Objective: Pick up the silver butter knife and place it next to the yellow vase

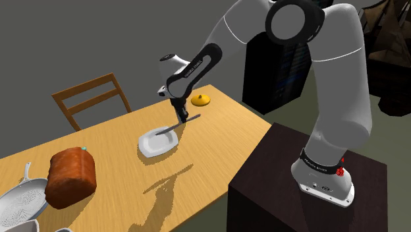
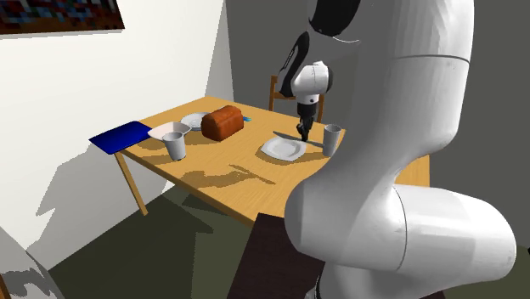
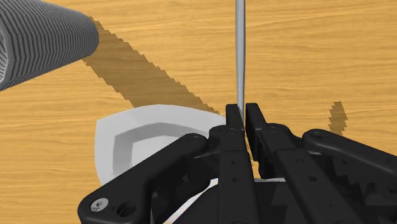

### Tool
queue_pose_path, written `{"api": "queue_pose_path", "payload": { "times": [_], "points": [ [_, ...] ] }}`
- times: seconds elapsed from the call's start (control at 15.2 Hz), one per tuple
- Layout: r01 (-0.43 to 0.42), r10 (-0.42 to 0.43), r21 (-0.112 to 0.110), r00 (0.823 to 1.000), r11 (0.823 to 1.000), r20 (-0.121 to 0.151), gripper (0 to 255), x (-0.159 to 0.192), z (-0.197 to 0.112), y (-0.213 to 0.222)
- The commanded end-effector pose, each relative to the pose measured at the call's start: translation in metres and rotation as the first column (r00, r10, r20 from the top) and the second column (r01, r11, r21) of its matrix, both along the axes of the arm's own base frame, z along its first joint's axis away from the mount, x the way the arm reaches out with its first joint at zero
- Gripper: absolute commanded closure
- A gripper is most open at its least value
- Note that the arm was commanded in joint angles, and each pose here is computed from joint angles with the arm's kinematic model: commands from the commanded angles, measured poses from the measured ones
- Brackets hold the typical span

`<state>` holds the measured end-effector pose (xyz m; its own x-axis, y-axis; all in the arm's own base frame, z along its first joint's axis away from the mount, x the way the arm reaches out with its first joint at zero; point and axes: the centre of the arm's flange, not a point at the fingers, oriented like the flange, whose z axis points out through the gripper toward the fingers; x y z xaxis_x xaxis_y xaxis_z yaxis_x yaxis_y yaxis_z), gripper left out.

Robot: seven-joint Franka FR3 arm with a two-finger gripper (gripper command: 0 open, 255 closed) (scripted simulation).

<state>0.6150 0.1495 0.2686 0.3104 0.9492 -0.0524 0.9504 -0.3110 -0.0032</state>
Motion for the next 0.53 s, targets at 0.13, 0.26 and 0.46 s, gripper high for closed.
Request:
{"api": "queue_pose_path", "payload": {
  "times": [0.13, 0.26, 0.46],
  "points": [
    [-0.001, 0.001, 0.0, 1.0, 1.0, 0.0, 255, -0.002, 0.0, -0.055],
    [-0.001, 0.001, 0.0, 1.0, 1.0, 0.0, 255, -0.002, 0.0, -0.081],
    [-0.001, 0.001, 0.0, 1.0, 1.0, 0.0, 255, -0.004, 0.0, -0.121]
  ]
}}
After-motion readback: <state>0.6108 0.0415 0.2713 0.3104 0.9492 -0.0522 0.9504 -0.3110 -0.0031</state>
